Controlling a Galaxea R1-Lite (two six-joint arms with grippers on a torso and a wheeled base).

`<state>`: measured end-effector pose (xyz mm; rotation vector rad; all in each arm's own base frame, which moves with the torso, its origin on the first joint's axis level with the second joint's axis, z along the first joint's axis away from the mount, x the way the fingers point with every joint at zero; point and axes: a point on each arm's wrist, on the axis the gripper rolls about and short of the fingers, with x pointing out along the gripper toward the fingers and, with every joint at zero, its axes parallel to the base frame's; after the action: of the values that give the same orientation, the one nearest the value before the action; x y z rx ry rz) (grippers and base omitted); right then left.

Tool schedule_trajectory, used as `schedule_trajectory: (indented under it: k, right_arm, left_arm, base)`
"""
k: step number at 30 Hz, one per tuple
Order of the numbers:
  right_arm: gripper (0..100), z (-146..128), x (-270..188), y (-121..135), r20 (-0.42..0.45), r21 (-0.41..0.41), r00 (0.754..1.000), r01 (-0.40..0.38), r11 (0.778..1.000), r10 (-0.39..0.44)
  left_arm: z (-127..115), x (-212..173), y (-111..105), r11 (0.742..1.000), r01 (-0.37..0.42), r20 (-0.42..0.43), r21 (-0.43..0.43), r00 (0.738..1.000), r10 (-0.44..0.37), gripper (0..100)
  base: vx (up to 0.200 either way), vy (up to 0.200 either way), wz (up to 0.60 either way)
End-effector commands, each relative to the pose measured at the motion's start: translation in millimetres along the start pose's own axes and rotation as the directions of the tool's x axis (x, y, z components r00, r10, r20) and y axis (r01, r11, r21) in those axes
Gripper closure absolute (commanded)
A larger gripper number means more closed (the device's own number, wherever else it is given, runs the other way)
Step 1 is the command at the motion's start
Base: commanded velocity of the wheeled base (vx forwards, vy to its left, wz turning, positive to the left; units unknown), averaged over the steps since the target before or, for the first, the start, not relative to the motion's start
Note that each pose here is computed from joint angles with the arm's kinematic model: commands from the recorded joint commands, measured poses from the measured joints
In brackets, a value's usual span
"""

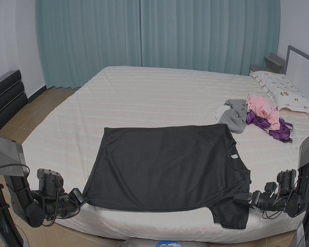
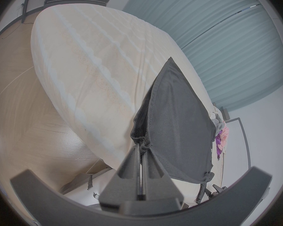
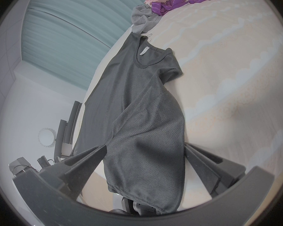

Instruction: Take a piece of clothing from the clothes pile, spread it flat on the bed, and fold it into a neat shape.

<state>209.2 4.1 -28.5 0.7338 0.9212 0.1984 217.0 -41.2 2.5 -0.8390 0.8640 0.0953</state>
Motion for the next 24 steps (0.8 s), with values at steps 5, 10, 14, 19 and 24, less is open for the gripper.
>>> schedule_trajectory:
  k: [5,10,14,19,24]
  right_arm:
    - [100,-3.0,-2.2,-2.6,0.009,0.01,0.999,0.044,0.999,-0.044]
    - [100,-2.7,-2.1,-4.7,0.04,0.009,0.994,0.104,0.995,-0.104]
    - [100,-1.7,-4.1,-3.3,0.052,0.005,0.992,0.114,0.993,-0.114]
    - [100,1.5,-11.3,0.4,0.071,-0.001,0.991,0.11,0.994,-0.109]
    - [100,1.8,-25.4,0.5,0.056,-0.047,0.99,0.131,0.99,-0.128]
  left_arm:
    - [0.0,-0.1,0.0,1.0,0.0,0.001,0.0,1.0,0.0,100]
    - [0.0,-0.1,0.0,1.0,0.0,0.001,0.0,1.0,0.0,100]
    - [0.2,-0.6,-0.4,1.0,0.003,0.002,0.0,1.0,-0.003,100]
    - [0.3,-1.7,-0.8,1.0,0.005,0.004,0.002,1.0,-0.005,100]
    - [1.2,-3.2,-1.1,1.0,0.008,0.011,0.004,1.0,-0.008,100]
  base:
    - [0.0,0.0,0.0]
    - [0.0,0.0,0.0]
    - [0.0,0.0,0.0]
    - [0.0,0.0,0.0]
    - [0.0,0.0,0.0]
